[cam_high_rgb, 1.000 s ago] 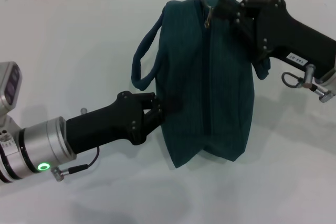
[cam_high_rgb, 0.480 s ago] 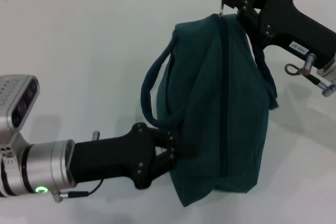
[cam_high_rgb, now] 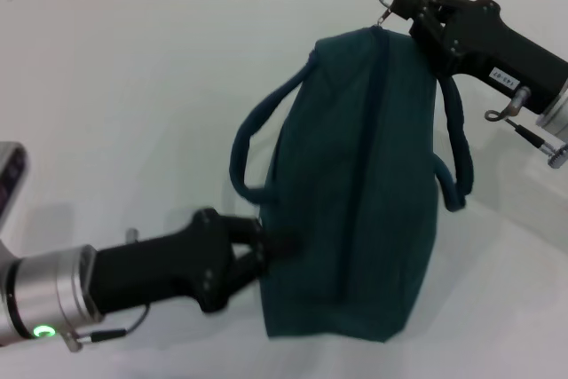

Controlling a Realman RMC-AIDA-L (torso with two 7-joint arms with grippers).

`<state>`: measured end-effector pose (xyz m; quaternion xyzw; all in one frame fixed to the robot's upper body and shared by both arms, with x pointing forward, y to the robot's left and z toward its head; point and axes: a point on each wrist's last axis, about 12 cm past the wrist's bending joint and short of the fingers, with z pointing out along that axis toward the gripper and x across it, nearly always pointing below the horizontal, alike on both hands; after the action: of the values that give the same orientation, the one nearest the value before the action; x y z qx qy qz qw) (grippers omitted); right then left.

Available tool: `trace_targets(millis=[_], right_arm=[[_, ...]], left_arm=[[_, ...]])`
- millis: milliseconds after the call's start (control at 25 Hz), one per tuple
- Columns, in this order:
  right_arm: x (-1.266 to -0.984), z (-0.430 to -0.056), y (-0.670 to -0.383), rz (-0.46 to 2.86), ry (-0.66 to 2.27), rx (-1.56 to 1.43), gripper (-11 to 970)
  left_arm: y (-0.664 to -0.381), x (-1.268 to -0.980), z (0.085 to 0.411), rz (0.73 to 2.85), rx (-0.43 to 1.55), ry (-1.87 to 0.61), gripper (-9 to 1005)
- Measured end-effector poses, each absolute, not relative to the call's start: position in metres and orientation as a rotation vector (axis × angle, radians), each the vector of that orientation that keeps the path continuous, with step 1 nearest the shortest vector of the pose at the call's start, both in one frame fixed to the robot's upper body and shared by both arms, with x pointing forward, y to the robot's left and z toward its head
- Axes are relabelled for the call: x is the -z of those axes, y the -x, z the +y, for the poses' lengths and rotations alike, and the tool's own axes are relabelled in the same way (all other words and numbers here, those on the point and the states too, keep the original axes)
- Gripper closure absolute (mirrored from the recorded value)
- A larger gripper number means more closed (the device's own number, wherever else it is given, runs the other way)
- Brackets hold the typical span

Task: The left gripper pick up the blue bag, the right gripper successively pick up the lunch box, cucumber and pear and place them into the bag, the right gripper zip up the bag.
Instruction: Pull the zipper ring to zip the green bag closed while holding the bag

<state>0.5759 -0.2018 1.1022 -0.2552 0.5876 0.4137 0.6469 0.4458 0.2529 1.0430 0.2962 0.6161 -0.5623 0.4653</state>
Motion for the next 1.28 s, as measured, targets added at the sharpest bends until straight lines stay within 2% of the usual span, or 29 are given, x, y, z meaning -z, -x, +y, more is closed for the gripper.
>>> trace_targets(millis=[160,320,520,640,920,1160,1280], right_arm=[[-1.100,-0.211,-0.574,1.340,0.499,-0.943,958],[-1.099,-0.217,-0.571,1.339,0.462,-0.937,958],[-1.099,-0.216,-0.571,1.335,0.463,-0.939,957],[-1.100,-0.216,-0.572,1.333,0.464,-0.940,957],[-1.100,-0.217,-0.573,1.336,0.450,-0.937,957],[-1.100,-0.216,-0.574,1.337,0.453,-0.930,957],[-1.100,-0.216,-0.575,1.337,0.455,-0.928,957]], left_arm=[[-0.446,-1.038,0.271,1.549,1.246,-0.579,935],[-0.443,-1.038,0.280,1.529,1.159,-0.537,924],[-0.447,-1.043,0.288,1.484,1.101,-0.470,713],[-0.458,-1.054,0.297,1.468,1.095,-0.439,646],[-0.515,-1.117,0.297,1.573,1.181,-0.611,489],[-0.561,-1.172,0.258,1.741,1.129,-0.760,234],[-0.571,-1.200,0.236,1.802,1.062,-0.840,168]])
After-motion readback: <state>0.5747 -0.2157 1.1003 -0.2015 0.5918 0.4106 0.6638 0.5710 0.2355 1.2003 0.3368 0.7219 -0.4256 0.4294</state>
